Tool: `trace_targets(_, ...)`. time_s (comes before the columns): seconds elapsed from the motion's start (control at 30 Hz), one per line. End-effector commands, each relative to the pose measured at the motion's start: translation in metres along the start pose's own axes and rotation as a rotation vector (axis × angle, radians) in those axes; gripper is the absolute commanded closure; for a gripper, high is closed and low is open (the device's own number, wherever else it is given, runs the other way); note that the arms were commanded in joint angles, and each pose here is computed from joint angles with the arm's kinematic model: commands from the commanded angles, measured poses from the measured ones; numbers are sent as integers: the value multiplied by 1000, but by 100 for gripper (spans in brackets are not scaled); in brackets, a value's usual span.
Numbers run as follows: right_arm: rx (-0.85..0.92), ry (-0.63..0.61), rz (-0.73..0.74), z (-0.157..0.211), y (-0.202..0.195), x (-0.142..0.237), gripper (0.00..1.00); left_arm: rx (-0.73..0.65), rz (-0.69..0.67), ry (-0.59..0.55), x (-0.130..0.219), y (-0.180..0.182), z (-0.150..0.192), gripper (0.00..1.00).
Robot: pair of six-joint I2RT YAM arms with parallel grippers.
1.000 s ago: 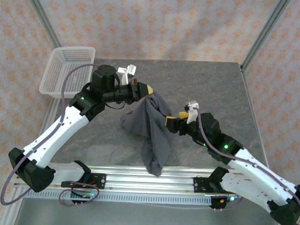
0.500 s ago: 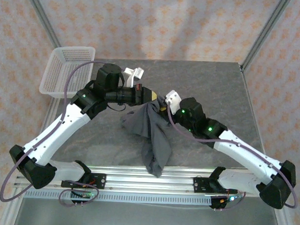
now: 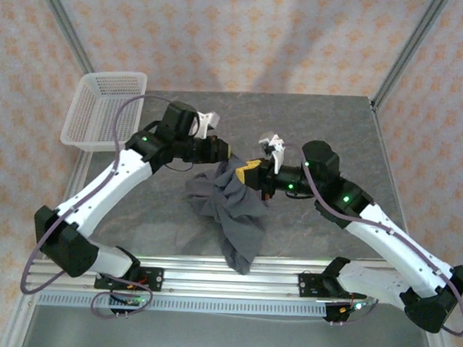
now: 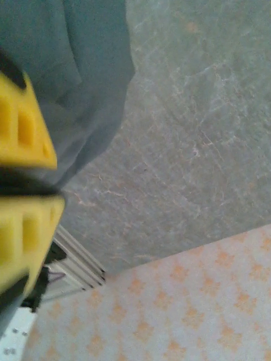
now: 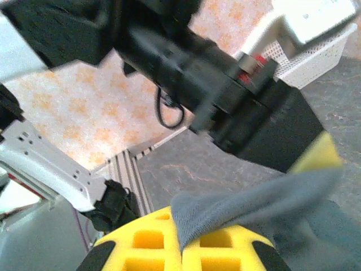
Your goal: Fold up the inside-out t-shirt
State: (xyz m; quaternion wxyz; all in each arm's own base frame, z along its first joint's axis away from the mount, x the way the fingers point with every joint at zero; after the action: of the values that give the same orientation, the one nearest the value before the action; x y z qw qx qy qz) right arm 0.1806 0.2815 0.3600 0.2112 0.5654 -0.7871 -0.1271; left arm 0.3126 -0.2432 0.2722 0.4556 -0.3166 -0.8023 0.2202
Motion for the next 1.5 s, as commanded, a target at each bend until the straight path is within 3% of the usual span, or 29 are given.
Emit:
trace_targets(0.0, -4, -181, -27, -34, 13, 20, 100, 3, -10, -135, 17, 3, -29, 64)
trace_targets(0.1, -32, -239, 70, -35, -14, 21, 100, -46, -65, -218, 63, 3, -32, 50)
trace_targets(0.2, -55, -233, 90, -31, -27, 17, 100, -158, -114, -260, 105, -5, -18, 45)
trace_targets(0.27, -65, -228, 98, -30, -31, 15, 100, -224, -67, -240, 116, -15, 0, 44)
trace_targets(0.47, -70, -220, 111, -31, -36, 13, 100, -321, 133, -132, 94, -57, 40, 44)
trace_targets(0.6, -75, -209, 106, -30, -36, 12, 100, -347, 167, -87, 61, -62, 37, 44)
trace_targets(0.83, -108, -211, 51, -33, -29, 9, 100, -458, 174, -9, 37, -63, 32, 42)
trace_targets(0.9, -113, -216, 52, -35, -29, 9, 100, -456, 267, 25, 35, -76, 36, 52)
trace_targets(1.07, -121, -246, 96, -36, -37, 11, 100, -440, 338, 18, 40, -89, 36, 99)
trace_targets(1.17, -130, -258, 122, -34, -42, 12, 100, -422, 333, -58, 52, -95, 25, 100)
trace_targets(1.27, -160, -227, 330, -11, -81, 17, 94, -343, 325, -151, 76, -110, 2, 100)
trace_targets(1.37, -129, -43, 653, 52, -144, 27, 93, -181, 316, -211, 92, -123, -26, 100)
trace_targets(1.4, -121, 19, 747, 70, -161, 31, 88, -135, 318, -198, 92, -126, -30, 100)
trace_targets(1.47, -102, 113, 747, 84, -165, 27, 77, -73, 289, -142, 85, -125, -33, 100)
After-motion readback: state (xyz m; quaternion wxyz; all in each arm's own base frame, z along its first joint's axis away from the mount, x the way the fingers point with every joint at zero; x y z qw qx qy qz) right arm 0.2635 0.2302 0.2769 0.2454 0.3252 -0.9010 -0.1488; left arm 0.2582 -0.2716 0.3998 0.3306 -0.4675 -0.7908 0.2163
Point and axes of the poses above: each hand's point on the last joint's axis, 136 mm out from that joint toward the fingers, its own x axis back along the fingers, its own y axis along the line the jaws close on, z = x × y, the point moved 1 cm from there along x, back along the fingers, and after that the axes turned 3 degrees about -x, right-handed, at the moved point
